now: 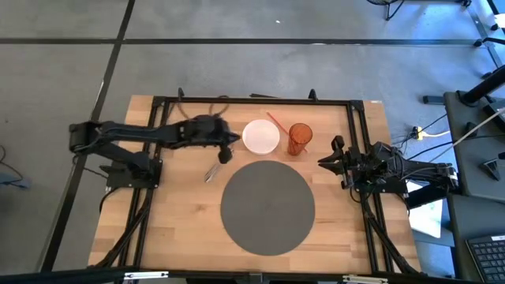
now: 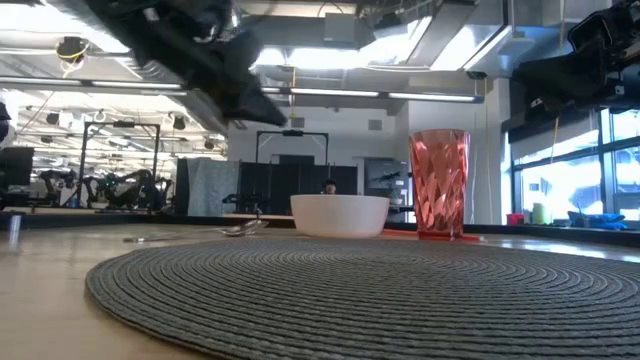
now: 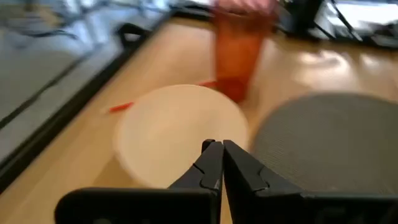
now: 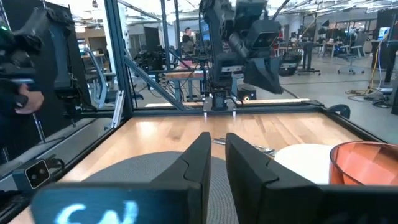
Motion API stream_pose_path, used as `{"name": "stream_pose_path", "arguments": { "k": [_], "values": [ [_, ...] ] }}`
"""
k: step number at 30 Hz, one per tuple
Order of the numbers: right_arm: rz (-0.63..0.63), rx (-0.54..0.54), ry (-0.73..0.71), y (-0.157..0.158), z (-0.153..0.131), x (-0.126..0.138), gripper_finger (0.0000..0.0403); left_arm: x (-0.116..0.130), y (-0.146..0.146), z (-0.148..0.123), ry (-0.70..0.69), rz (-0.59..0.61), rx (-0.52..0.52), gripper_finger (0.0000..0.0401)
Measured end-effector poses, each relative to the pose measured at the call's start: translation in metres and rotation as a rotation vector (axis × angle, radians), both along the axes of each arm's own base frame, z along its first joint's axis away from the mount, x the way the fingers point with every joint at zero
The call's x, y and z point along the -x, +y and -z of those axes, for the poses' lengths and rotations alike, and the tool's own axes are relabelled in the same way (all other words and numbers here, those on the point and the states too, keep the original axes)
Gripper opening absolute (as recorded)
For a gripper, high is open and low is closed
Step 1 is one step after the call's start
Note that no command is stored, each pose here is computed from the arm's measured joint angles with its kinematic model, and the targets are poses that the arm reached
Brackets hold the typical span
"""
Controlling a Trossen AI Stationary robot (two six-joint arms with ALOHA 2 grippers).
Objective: Pick & Place Utensil
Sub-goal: Put the white bowl on the gray placemat
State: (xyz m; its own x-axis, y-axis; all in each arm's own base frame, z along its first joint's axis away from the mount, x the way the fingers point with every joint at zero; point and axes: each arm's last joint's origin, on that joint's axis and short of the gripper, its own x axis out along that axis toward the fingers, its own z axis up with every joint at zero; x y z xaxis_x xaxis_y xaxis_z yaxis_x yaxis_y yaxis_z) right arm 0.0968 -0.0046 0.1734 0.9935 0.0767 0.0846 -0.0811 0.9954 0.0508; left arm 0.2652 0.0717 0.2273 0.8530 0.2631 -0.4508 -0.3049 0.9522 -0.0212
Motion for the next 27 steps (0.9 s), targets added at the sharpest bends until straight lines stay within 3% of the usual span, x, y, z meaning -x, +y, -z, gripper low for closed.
{"name": "stream_pose_path", "arguments": {
  "k": [8,12,21,27],
  "values": [
    [0.001,0.021,0.008,0.000,0.001,0.000,0.0051,-0.070,0.010,-0.015,0.181,0.058,-0.082,0.0040],
    [-0.003,0.016,0.013,0.000,0.001,0.000,0.0051,-0.098,0.012,-0.020,0.246,-0.012,-0.081,0.0075],
    [-0.002,0.020,0.015,0.000,0.002,0.000,0.0051,-0.128,0.013,0.006,0.571,0.028,-0.030,0.0160],
    [-0.001,0.014,0.016,0.000,0.002,0.000,0.0051,-0.140,0.005,0.017,0.609,0.106,-0.004,0.0201]
  ]
}}
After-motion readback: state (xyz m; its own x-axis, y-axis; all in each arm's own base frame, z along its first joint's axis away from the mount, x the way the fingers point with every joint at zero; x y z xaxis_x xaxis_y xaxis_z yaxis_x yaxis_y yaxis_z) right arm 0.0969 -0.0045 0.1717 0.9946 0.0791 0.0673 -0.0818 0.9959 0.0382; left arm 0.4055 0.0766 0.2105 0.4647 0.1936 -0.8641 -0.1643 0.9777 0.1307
